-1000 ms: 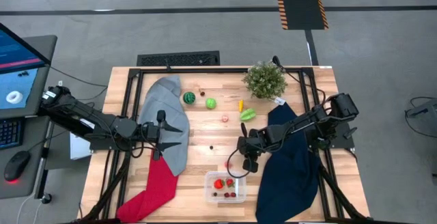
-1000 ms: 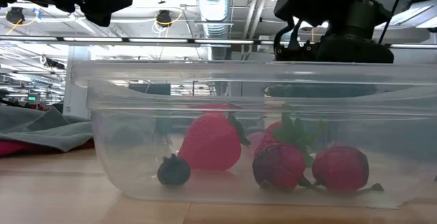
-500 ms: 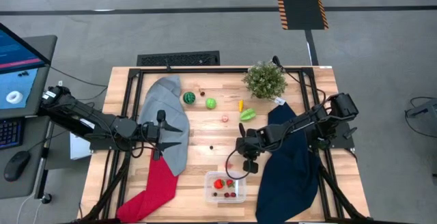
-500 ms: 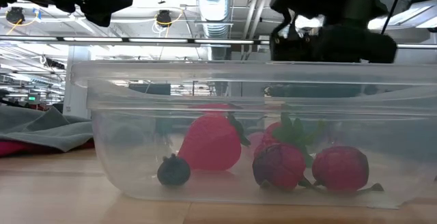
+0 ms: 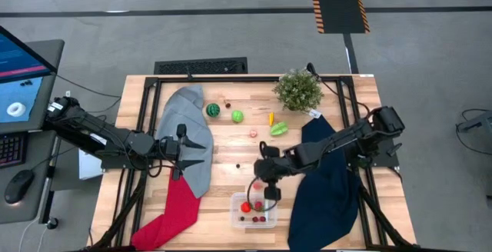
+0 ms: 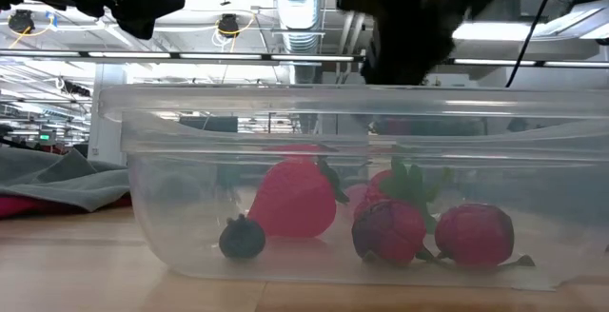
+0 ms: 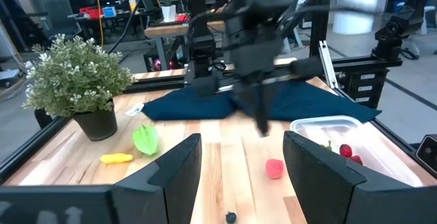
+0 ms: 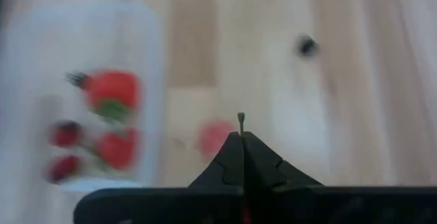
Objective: Pick and placing Produce into tupperware
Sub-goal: Put the cherry into the transparent bin, then put the starfruit into the transparent bin
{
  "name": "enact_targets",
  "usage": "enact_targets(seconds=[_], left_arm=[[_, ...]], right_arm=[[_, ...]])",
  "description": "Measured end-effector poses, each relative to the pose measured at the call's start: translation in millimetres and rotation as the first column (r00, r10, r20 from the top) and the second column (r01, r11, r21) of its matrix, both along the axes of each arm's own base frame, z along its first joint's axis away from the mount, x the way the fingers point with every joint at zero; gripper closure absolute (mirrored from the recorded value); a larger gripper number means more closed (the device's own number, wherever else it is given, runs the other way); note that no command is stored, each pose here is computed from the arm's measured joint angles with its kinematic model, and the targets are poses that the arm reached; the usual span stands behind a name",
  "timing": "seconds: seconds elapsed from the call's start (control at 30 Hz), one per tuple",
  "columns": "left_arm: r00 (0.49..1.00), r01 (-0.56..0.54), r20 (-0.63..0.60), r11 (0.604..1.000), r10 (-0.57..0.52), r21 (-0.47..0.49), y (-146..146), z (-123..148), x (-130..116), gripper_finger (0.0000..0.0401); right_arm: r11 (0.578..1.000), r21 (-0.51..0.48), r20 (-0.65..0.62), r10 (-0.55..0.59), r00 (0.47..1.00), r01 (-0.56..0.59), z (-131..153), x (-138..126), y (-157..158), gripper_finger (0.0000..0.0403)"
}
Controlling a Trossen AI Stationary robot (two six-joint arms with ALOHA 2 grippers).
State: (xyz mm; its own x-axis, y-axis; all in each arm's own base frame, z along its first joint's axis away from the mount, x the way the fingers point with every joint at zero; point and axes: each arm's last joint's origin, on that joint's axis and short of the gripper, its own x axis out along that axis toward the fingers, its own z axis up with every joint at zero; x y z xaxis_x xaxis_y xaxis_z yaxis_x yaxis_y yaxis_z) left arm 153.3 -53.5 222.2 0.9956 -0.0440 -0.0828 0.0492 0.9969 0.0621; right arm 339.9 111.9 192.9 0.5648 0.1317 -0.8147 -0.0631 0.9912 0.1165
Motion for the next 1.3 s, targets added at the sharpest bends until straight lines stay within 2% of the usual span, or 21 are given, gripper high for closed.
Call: enact_targets(seconds=[0.27,0.37,0.53,0.6,0.7,0.87,1.07,1.17,1.3], left_arm=[[1.0,0.003,-0.002,1.0,-0.003,-0.024,0,0,0,0.0203],[1.0,0.001,-0.005,0.999,-0.001,-0.039,0,0,0,0.0203],[1.0,-0.004,-0.031,0.999,0.002,-0.054,0,-3,0,0.0203],[0.998,-0.016,-0.067,0.998,0.012,-0.062,0,-6,-1,0.0203],[0.99,-0.039,-0.135,0.998,0.032,-0.052,1,-13,-2,0.0203],[0.988,-0.05,-0.151,0.995,0.037,-0.086,2,-15,-2,0.0203],[0.988,-0.056,-0.147,0.994,0.041,-0.098,2,-14,-2,0.0203],[0.99,-0.08,-0.124,0.991,0.067,-0.104,2,-12,-2,0.0203],[0.989,-0.11,-0.111,0.989,0.098,-0.103,3,-11,-1,0.0203]], right_arm=[[0.993,0.068,0.167,0.086,0.982,-0.099,19,1,42,0.039],[0.99,0.078,0.225,0.1,0.969,-0.12,17,3,56,0.039],[0.993,0.084,0.197,0.061,0.979,-0.078,-6,6,70,0.039],[0.998,0.054,0.18,0.029,0.983,-0.039,-17,7,72,0.0389],[0.998,0.061,0.177,-0.005,0.984,-0.006,-22,8,73,0.0382],[0.997,0.069,0.191,-0.052,0.98,0.04,-21,10,71,0.0342],[0.996,0.054,0.199,-0.075,0.977,0.066,-21,14,64,0.0266],[0.998,0.027,0.182,-0.059,0.982,0.055,-22,15,57,0.0233],[0.999,-0.03,0.155,-0.04,0.987,0.045,-8,11,42,0.0205]])
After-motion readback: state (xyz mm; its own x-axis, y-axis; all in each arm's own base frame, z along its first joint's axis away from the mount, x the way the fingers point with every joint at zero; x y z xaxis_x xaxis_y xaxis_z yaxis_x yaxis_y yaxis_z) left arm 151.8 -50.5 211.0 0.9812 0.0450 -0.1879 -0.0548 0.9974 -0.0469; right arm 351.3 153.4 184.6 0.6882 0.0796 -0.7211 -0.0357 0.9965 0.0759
